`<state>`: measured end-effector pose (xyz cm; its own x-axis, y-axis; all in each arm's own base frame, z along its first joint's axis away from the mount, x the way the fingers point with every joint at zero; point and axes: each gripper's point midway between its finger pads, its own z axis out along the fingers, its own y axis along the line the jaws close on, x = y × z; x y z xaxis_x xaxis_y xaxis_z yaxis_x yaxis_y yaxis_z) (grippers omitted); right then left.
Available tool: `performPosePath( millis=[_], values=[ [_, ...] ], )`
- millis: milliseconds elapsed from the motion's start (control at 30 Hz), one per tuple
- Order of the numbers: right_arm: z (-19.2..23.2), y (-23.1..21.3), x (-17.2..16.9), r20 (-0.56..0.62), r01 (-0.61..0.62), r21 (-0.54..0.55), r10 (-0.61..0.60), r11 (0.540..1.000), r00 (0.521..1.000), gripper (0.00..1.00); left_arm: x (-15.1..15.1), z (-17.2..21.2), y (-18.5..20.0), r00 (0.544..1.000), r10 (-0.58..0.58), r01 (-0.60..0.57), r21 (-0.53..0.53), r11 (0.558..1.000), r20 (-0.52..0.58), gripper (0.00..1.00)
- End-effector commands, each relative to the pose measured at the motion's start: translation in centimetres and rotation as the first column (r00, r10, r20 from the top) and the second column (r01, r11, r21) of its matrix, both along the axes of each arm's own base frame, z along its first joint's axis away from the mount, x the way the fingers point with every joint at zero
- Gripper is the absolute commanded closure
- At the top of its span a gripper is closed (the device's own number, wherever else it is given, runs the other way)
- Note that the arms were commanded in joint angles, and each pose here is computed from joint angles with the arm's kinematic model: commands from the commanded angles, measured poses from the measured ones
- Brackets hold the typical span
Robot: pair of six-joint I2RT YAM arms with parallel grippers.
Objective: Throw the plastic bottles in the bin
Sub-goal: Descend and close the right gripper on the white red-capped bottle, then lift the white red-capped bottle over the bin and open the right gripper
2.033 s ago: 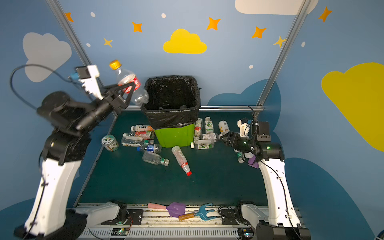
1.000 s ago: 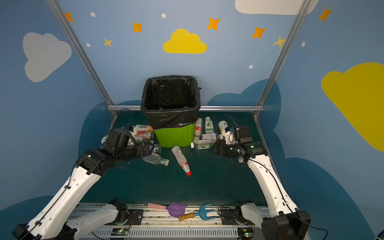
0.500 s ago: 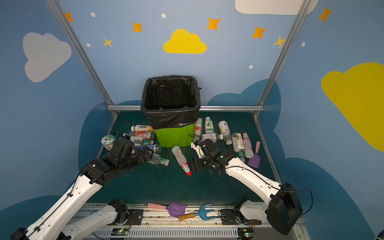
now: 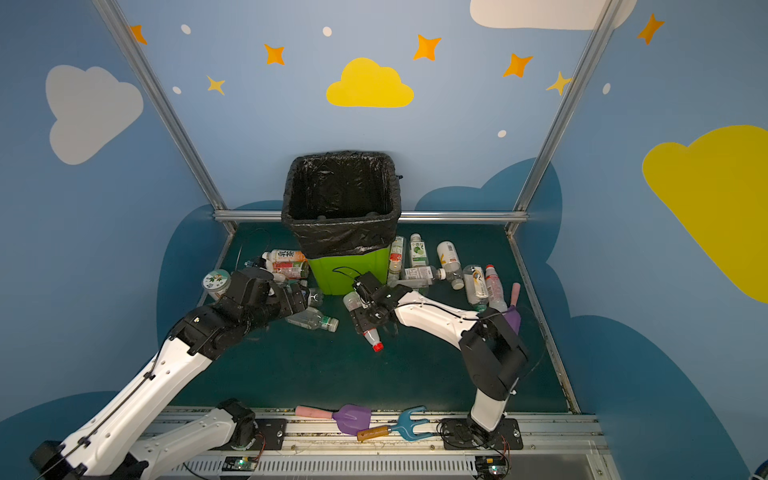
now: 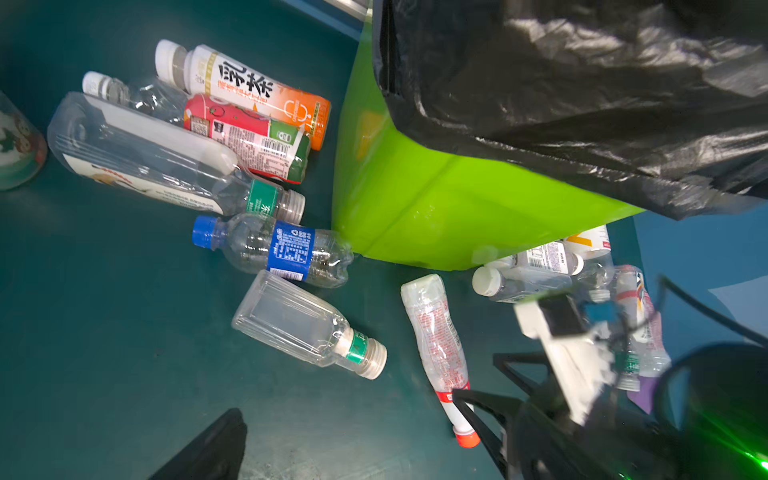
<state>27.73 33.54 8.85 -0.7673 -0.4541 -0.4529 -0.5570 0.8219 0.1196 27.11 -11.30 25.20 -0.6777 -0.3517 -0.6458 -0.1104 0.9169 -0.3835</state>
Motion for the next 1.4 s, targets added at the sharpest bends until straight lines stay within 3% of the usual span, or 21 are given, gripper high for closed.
performPosePath(
  millis=[0, 233, 700, 967, 1200, 1367],
  values=[
    [-0.2, 0.3, 1.0, 0.029, 0.026, -0.070, -0.023, 0.997, 0.999, 0.21, -0.2, 1.6, 1.0, 0.999, -0.021, 0.020, 0.052, 0.998, 0.035, 0.00],
    [-1.7, 0.0, 2.0, 0.033, 0.088, -0.159, -0.084, 0.983, 0.996, 0.21, -0.7, 2.5, 3.1, 0.999, 0.018, -0.020, 0.045, 0.999, 0.048, 0.00],
    [-4.0, 0.9, 2.5, -0.002, 0.042, -0.223, -0.043, 0.974, 0.999, 0.21, -1.5, 3.1, 4.7, 0.996, 0.071, -0.071, 0.001, 0.997, 0.062, 0.00],
    [-4.9, 0.8, 2.6, -0.040, 0.032, -0.255, -0.044, 0.966, 0.998, 0.45, -1.8, 3.2, 5.4, 0.994, 0.088, -0.088, 0.000, 0.996, 0.071, 0.00],
    [-1.0, 0.3, 1.8, 0.012, 0.067, -0.190, -0.066, 0.980, 0.998, 0.52, -1.6, 3.2, 5.6, 0.994, 0.088, -0.088, -0.003, 0.996, 0.071, 0.00],
    [4.7, -1.3, 0.7, 0.080, 0.140, -0.053, -0.136, 0.989, 0.987, 0.53, -0.7, 3.5, 5.2, 0.994, 0.079, -0.078, -0.021, 0.997, 0.079, 0.00]
  ],
)
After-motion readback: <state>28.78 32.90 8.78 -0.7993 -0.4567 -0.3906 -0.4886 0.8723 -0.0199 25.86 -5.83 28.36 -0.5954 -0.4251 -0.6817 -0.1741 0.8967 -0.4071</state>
